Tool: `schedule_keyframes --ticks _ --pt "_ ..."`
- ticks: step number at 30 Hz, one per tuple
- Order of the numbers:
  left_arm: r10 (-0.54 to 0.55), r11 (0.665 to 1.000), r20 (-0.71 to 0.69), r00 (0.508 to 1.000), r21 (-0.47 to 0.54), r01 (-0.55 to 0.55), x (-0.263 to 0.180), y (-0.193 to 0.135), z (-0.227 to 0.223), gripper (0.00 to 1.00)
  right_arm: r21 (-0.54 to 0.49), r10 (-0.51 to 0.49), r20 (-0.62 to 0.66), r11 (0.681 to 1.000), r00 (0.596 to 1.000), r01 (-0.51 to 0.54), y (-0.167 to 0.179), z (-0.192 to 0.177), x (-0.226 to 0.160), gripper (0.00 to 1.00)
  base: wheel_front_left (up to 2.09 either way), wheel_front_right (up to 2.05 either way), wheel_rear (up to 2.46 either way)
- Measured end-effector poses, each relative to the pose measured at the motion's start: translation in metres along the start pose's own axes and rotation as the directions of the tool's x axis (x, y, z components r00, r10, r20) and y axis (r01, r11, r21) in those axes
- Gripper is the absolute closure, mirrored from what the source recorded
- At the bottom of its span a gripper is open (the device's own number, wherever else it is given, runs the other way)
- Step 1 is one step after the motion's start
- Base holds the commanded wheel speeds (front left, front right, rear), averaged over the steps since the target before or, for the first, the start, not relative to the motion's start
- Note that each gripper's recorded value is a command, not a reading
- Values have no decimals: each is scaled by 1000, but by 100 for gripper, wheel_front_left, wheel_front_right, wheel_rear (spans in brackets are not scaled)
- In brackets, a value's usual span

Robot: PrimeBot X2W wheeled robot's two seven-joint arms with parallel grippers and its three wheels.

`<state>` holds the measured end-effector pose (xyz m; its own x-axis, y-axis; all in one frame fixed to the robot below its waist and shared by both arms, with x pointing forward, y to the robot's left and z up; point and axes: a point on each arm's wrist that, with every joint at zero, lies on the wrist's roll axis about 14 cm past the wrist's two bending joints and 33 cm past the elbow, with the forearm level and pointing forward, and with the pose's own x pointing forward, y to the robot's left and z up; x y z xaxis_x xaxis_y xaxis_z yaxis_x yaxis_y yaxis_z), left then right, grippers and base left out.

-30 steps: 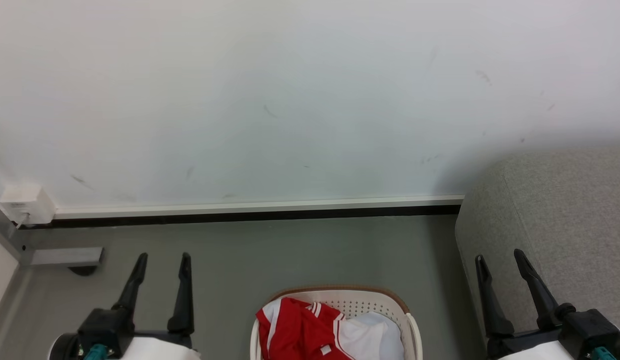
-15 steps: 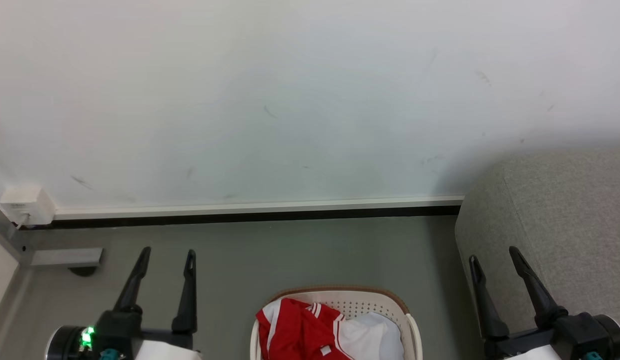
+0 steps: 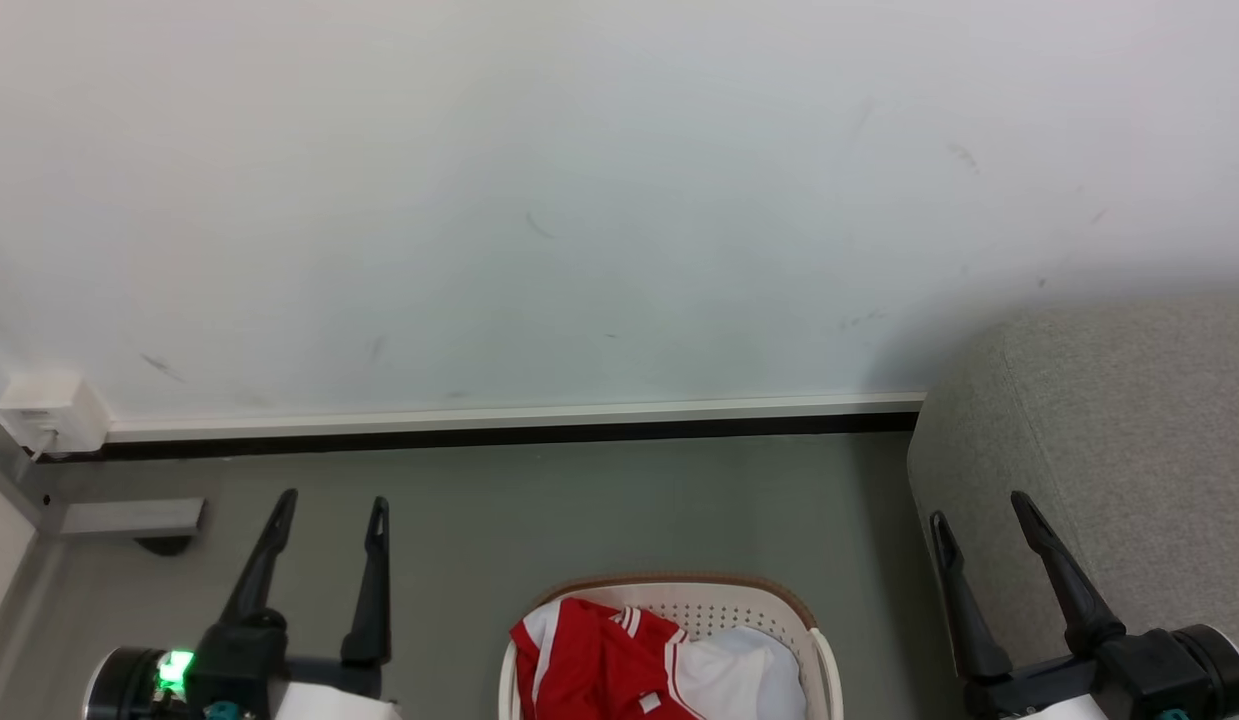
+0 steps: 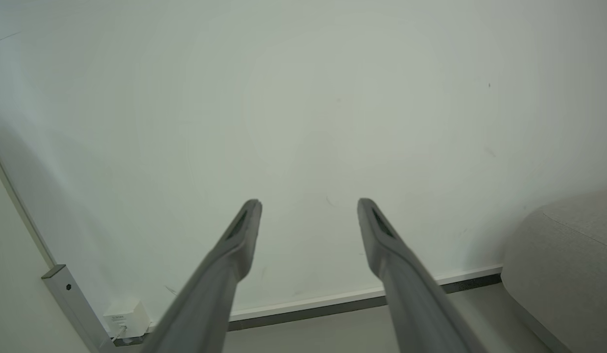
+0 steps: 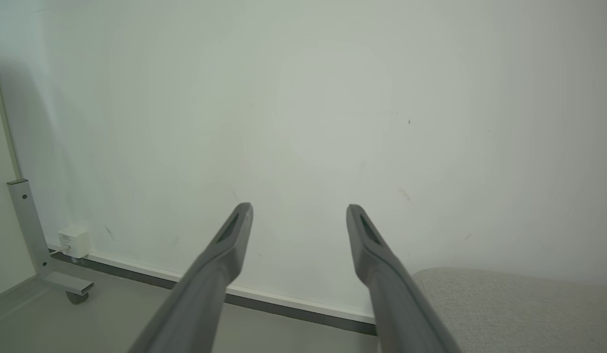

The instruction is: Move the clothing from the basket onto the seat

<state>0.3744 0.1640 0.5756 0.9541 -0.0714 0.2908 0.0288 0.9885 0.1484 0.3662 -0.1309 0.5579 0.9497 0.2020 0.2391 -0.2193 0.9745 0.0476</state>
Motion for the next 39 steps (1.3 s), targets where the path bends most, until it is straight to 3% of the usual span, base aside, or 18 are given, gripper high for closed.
schedule_keyframes --ticks 17,25,33,39 --pt "-5 999 -26 1000 -53 4 4 0 -9 0 18 -7 -9 1000 1000 7 -2 -5 3 0 0 0 0" --pt "-76 989 -86 993 -135 64 19 -19 -34 0 11 -40 1 999 999 40 -16 -4 10 0 0 0 0" --pt "-184 969 -225 957 -203 139 44 -46 -98 0 -4 -82 -13 997 997 82 -36 -15 29 0 0 0 0" --pt "-312 941 -367 877 -248 231 47 -82 -162 0 -26 -119 -27 993 993 118 -55 -26 40 0 0 0 0"
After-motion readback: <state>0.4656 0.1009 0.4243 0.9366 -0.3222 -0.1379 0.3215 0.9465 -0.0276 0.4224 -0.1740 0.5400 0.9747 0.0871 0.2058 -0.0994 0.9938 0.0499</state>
